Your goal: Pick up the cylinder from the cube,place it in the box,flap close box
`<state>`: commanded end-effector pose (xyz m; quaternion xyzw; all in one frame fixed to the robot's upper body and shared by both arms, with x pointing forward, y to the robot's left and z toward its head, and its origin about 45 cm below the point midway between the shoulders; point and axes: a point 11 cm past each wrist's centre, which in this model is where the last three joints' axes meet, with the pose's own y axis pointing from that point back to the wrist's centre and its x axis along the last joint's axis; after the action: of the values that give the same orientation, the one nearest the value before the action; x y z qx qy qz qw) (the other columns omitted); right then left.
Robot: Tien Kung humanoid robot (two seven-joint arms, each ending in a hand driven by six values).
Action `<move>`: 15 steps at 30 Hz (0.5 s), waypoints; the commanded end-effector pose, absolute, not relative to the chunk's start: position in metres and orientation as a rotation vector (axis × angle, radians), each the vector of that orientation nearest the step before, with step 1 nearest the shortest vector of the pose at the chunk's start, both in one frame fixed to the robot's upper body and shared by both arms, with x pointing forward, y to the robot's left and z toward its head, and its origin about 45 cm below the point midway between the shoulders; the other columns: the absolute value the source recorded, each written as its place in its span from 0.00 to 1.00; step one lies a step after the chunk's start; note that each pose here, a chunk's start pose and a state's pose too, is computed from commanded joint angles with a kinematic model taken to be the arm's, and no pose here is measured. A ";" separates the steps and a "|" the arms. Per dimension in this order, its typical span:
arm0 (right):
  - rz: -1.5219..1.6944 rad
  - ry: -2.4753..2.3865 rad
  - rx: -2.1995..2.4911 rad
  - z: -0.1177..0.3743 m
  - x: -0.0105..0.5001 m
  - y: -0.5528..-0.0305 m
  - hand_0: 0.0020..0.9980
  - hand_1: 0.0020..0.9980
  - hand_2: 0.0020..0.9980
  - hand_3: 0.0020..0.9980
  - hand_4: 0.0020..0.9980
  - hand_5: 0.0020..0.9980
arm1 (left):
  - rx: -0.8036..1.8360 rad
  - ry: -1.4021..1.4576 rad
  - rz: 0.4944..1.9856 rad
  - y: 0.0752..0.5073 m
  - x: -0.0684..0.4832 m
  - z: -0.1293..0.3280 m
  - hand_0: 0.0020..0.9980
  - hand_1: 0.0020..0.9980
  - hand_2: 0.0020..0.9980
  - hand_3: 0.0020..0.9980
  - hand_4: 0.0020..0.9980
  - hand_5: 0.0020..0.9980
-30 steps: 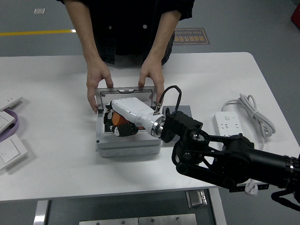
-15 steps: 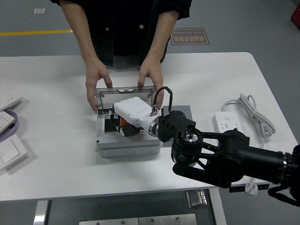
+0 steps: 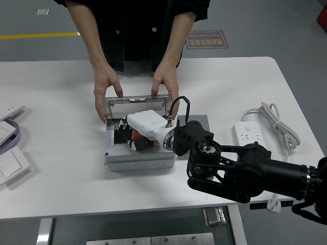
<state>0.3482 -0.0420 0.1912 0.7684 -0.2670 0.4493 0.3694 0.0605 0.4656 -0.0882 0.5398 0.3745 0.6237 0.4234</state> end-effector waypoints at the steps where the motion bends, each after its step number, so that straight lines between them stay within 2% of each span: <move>1: 1.156 -0.684 1.970 0.191 0.348 -0.042 0.79 0.70 0.72 0.71 0.61 0.39 | 1.351 0.937 1.561 0.466 0.061 -0.088 0.60 0.51 0.56 0.62 0.72 0.20; 5: 1.163 -0.682 1.967 0.191 0.348 -0.042 0.79 0.70 0.72 0.71 0.61 0.39 | 1.351 0.936 1.559 0.465 0.061 -0.088 0.60 0.51 0.56 0.62 0.72 0.20; 6: 1.162 -0.682 1.967 0.191 0.348 -0.042 0.86 0.74 0.76 0.81 0.70 0.32 | 1.351 0.936 1.559 0.465 0.061 -0.088 0.60 0.51 0.56 0.62 0.71 0.20; 11: 1.154 -0.694 1.984 0.191 0.347 -0.042 0.86 0.74 0.76 0.81 0.70 0.32 | 1.349 0.935 1.558 0.464 0.062 -0.088 0.60 0.51 0.56 0.62 0.71 0.20; 12: 1.150 -0.698 1.990 0.191 0.347 -0.042 0.89 0.76 0.77 0.82 0.77 0.32 | 1.349 0.935 1.558 0.464 0.062 -0.088 0.60 0.51 0.56 0.62 0.71 0.20; 15: 1.098 -0.728 2.047 0.192 0.346 -0.044 0.89 0.76 0.77 0.82 0.77 0.32 | 1.348 0.934 1.557 0.464 0.062 -0.088 0.60 0.51 0.56 0.62 0.71 0.20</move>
<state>0.3461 -0.0440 0.1915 0.7890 -0.2804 0.4231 0.3463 0.0623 0.4642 -0.0884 0.5391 0.3735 0.6231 0.4261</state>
